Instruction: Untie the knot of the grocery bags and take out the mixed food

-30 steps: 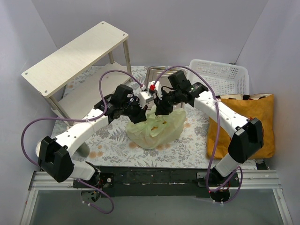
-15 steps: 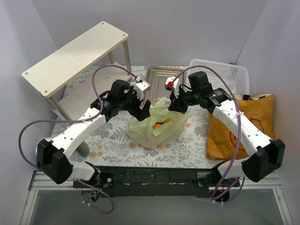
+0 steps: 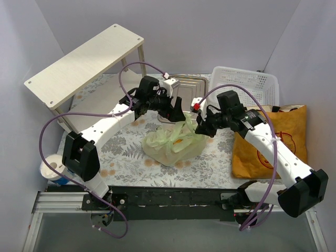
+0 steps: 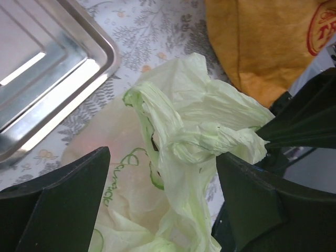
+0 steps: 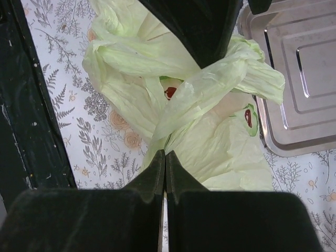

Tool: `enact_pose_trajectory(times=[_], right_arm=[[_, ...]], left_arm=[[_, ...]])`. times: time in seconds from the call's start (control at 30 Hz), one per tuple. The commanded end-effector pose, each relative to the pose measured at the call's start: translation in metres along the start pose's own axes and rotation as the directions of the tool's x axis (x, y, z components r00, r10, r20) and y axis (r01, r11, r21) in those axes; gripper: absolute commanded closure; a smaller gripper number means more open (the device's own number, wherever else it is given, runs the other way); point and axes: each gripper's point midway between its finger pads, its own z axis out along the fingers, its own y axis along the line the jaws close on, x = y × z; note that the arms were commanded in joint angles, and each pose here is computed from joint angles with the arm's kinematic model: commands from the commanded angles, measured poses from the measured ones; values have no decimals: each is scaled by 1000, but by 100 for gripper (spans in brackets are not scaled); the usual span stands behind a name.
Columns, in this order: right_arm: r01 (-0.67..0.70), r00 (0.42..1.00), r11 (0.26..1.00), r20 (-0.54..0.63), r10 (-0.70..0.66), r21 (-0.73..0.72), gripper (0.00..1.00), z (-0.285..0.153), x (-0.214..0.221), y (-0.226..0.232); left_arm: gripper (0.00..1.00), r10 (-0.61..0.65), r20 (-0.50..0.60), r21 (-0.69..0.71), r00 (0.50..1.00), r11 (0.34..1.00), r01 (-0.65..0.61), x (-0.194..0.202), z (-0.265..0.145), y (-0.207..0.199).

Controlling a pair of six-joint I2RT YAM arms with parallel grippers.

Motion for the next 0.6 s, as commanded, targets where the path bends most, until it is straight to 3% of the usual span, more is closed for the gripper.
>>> enact_pose_trajectory(times=[0.0,0.07,0.17,0.27,0.43,0.57], right_arm=[[43,999,998,-11,-42,35,99,-10,9,-1],[1,1000,997,-19,1,82,99,-16,18,-9],[-136,990,982,43,131,131,99,-28,22,-26],[-197,976,966,132,176,166,99,-33,21,-39],[-270,950,945,209,230,185,99,-35,14,-53],[-362,915,917,251,316,167,99,-40,15,-63]], left_arm=[[18,-26,17,148,1000,989,23,-14,-13,-32],[18,-4,0,143,1000,990,4,-6,-16,-30],[19,79,-118,279,990,959,-43,21,-25,-47],[20,83,-234,344,969,939,3,54,-28,-55],[20,121,-199,323,973,945,-52,59,-18,-55],[20,106,-170,278,980,959,-55,40,-5,-48]])
